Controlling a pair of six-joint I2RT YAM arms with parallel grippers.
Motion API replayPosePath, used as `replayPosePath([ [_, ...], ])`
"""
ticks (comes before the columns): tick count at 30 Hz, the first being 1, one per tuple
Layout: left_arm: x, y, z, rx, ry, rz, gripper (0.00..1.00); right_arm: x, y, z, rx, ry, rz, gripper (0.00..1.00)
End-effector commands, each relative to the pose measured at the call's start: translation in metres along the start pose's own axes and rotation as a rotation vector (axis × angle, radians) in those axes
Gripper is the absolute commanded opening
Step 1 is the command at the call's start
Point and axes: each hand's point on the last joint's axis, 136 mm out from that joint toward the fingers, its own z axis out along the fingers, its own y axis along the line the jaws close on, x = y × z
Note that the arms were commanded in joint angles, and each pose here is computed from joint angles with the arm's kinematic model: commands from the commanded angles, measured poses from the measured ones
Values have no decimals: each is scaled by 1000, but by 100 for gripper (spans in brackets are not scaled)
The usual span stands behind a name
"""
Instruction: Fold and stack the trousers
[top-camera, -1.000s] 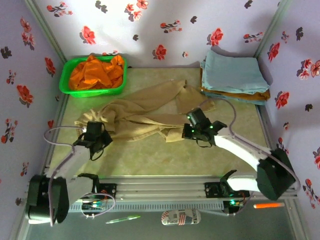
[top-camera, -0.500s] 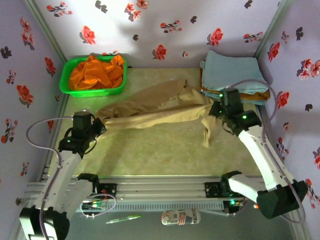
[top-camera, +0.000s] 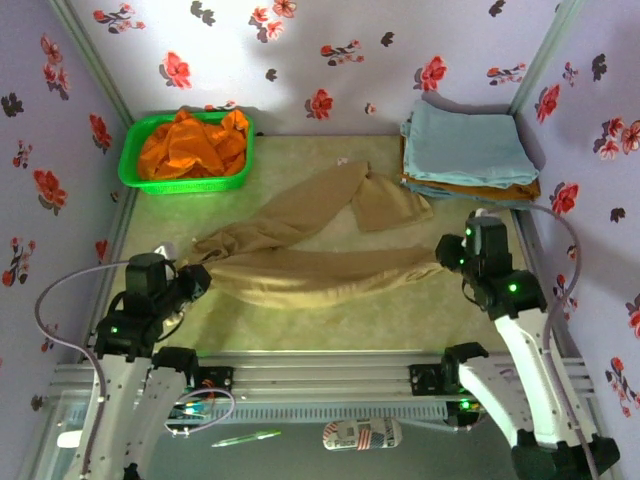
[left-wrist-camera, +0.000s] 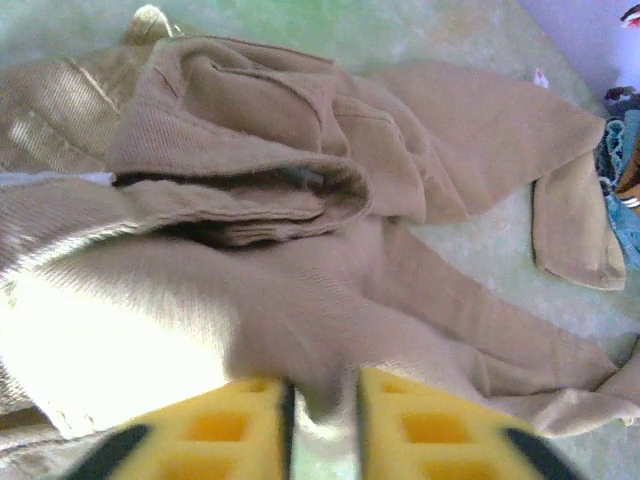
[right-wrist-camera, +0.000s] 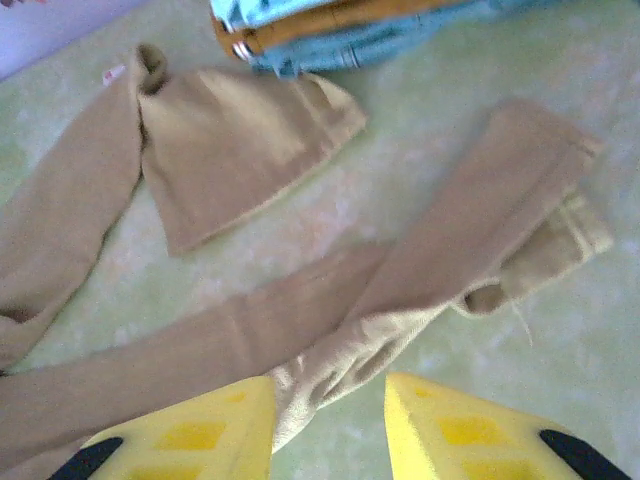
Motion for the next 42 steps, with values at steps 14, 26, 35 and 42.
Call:
replayPosePath([
  [14, 2, -39, 54, 121, 92, -81, 75, 11, -63, 94, 249, 119, 389, 59],
  [26, 14, -38, 127, 85, 154, -37, 77, 22, -110, 146, 212, 271, 711, 41],
  [35, 18, -31, 124, 94, 140, 0, 79, 27, -119, 155, 252, 302, 769, 46],
  [42, 17, -24, 120, 82, 130, 7, 80, 21, -127, 160, 271, 265, 755, 27],
])
